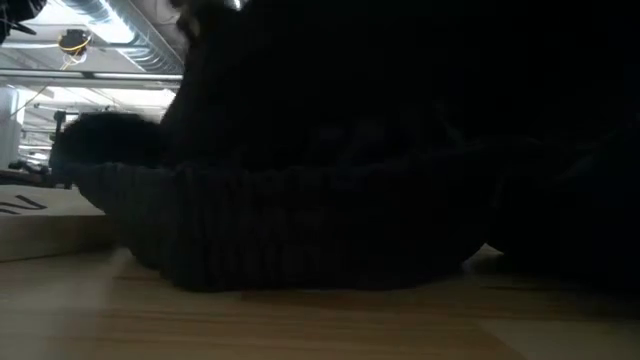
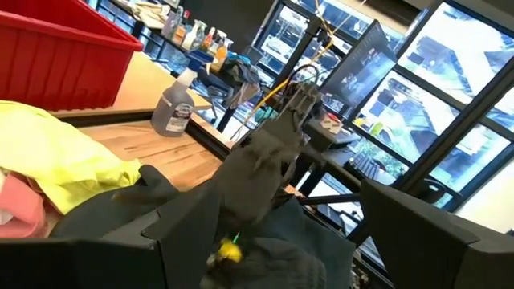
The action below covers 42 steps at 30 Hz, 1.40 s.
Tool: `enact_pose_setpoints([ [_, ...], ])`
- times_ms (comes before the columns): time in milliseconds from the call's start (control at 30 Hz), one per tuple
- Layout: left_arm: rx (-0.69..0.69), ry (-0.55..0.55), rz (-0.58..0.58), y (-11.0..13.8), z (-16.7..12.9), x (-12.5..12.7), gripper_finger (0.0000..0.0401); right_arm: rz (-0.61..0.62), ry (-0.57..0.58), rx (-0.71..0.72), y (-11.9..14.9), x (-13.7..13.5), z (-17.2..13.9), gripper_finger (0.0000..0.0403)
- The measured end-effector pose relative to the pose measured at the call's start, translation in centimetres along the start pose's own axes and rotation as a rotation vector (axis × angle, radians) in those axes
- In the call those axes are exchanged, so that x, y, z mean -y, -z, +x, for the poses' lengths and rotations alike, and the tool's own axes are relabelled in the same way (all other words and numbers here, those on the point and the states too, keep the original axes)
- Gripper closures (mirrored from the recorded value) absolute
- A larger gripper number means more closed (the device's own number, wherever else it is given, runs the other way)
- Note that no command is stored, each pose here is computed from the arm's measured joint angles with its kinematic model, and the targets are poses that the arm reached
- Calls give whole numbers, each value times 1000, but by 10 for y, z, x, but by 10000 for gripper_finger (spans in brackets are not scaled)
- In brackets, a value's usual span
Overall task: Fold laundry
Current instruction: Fold the dark blue short
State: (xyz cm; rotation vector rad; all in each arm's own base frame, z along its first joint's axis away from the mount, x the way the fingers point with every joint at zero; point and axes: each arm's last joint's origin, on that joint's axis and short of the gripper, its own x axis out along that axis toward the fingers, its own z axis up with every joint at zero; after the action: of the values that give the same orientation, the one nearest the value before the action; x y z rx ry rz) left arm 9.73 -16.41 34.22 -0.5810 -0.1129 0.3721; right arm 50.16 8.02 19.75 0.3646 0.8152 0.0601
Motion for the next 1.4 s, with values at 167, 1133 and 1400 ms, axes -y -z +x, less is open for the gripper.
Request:
enact_pose_setpoints([
  [167, 2, -2, 20, 1, 1, -2, 112, 2, 35, -29, -4, -25, -45, 400],
  [1133, -567, -67, 226, 11, 75, -21, 112, 144, 323, -427, 97, -118, -161, 403],
  [1400, -674, 227, 273, 21, 128, -5, 112, 172, 327, -514, 128, -130, -156, 403],
])
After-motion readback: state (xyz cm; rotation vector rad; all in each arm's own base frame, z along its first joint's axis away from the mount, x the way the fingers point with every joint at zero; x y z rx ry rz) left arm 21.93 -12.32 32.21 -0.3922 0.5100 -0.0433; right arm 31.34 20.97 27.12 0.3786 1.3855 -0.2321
